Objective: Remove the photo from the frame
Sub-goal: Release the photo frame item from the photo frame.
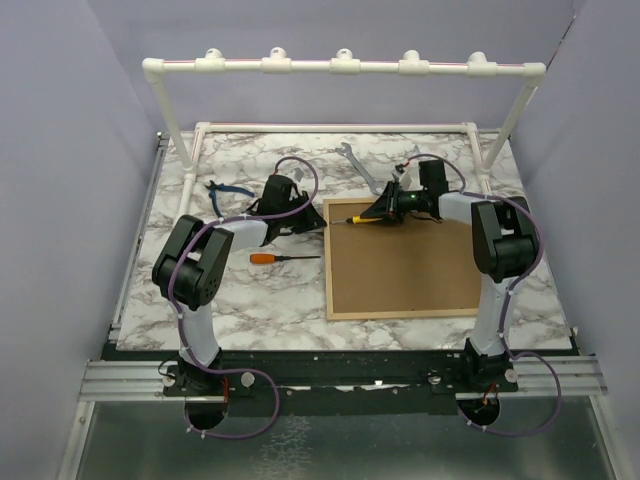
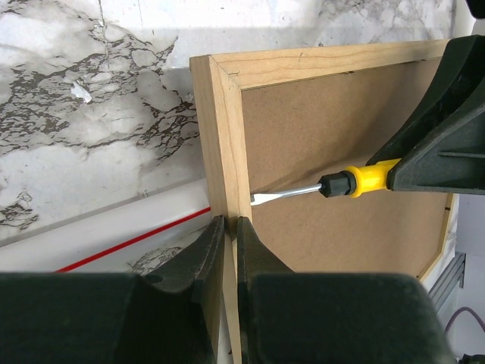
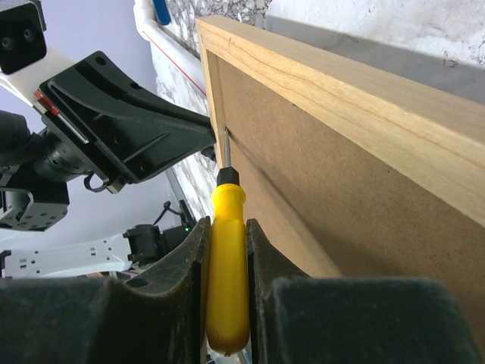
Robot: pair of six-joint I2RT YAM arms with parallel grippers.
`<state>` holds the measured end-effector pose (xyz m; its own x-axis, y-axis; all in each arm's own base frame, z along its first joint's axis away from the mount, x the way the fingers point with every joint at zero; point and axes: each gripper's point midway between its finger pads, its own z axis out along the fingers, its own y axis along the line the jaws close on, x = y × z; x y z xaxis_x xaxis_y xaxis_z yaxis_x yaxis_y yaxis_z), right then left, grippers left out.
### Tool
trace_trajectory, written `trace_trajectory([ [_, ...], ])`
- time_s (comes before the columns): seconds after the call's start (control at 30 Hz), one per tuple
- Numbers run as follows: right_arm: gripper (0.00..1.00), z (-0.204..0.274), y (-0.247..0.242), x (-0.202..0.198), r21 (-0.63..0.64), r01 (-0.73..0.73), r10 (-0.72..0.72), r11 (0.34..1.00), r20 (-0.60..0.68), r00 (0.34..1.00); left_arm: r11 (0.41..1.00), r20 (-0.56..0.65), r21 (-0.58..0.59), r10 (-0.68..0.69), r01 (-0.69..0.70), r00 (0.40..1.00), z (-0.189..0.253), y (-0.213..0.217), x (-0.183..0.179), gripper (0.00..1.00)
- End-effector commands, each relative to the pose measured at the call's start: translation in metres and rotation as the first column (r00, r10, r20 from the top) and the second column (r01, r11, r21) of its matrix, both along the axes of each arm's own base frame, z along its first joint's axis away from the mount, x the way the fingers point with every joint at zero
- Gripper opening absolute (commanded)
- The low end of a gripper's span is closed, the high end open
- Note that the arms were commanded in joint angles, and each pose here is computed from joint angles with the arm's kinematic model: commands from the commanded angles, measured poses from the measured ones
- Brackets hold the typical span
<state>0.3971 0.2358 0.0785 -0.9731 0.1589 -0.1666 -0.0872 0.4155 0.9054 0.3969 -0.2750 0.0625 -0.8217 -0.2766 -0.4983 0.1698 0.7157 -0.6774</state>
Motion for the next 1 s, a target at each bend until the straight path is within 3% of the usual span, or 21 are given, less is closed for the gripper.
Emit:
trace_trajectory([
  [0.0,0.01,-0.019,0.011,-0.017,0.011,-0.041,0.042,0.999,-0.085,0.996,0.998,-0.007,-0.032,-0.048,0.048,0.999,-0.003,-0.012,-0.004,0.11],
  [0.47,0.01,-0.021,0.018,-0.002,-0.005,-0.046,0.045,0.999,-0.034,0.998,0.997,-0.015,-0.039,-0.067,0.067,0.998,-0.005,-0.015,-0.007,0.10],
  [0.97,0.01,0.023,0.043,-0.008,-0.217,-0.076,0.089,0.973,0.054,0.995,0.995,-0.023,-0.041,-0.093,0.092,0.995,-0.006,-0.020,-0.018,0.10],
])
